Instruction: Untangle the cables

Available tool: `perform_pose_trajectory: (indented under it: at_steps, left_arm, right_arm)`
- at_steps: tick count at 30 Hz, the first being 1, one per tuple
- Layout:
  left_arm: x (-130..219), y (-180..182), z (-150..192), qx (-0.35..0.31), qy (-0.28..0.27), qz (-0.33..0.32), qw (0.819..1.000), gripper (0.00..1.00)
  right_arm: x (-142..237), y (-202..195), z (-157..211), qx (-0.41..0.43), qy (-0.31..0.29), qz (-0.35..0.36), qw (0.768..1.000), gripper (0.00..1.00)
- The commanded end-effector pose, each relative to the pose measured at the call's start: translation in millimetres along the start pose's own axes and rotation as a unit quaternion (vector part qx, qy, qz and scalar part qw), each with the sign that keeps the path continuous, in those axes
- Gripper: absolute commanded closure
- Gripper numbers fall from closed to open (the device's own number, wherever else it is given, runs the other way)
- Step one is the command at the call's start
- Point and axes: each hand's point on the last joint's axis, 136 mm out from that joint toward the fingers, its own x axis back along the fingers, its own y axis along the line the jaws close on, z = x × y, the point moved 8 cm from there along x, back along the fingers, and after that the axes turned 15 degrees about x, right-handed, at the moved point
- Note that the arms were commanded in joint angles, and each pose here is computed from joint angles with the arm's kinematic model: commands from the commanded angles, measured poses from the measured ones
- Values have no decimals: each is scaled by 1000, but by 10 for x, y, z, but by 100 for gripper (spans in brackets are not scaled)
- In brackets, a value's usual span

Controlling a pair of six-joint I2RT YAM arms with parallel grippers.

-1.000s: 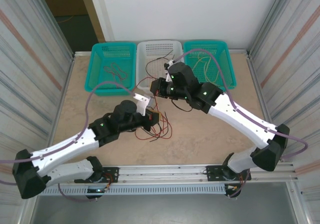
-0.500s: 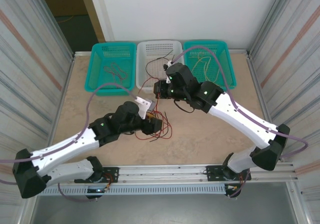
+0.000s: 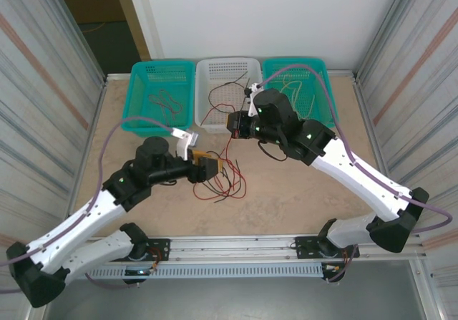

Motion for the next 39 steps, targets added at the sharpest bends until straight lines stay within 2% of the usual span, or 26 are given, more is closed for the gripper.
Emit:
perform_pose_trajectory:
  at_steps: [1, 7, 13, 17, 19, 22, 24, 25, 29, 33, 36, 39]
  left_arm:
    - [-30, -167, -85, -28, 11, 50, 998, 36]
    - [-26, -190, -205, -73, -22, 26, 997, 44]
    - [-111, -235, -218, -83, 2, 45, 995, 61]
    - [-140, -195, -203, -79, 5, 38, 996, 82]
    - [-115, -178, -212, -80, -6, 27, 996, 87]
    - [-72, -149, -227, -82, -27, 10, 996, 87]
    - [-46, -134, -234, -85, -35, -1, 996, 74]
    - [-48, -131, -232, -87, -35, -2, 996, 74]
    - [-72, -145, -225, -86, -27, 10, 996, 86]
    - [-118, -119, -214, -82, -20, 8, 996, 90]
    - [-127, -112, -218, -81, -21, 7, 996, 99]
    - [-125, -87, -224, -82, -25, -7, 996, 100]
  right_arm:
    - [32, 14, -15, -22, -11, -42, 999, 96]
    - [-34, 32, 52, -51, -4, -88, 995, 95]
    - [-95, 57, 70, -67, -1, -114, 991, 95]
    - [-114, 55, 58, -71, -1, -118, 990, 95]
    - [-112, 53, 59, -72, -1, -120, 990, 95]
    - [-107, 43, 58, -75, 0, -121, 990, 95]
    - [-101, 38, 57, -77, -2, -123, 989, 95]
    - [-100, 36, 57, -77, -2, -123, 989, 95]
    - [-106, 33, 61, -80, -2, -125, 989, 95]
    - [-120, 28, 75, -85, -1, -127, 988, 95]
    - [-120, 16, 79, -86, -1, -124, 989, 94]
    - [-118, -5, 80, -88, -2, -119, 989, 90]
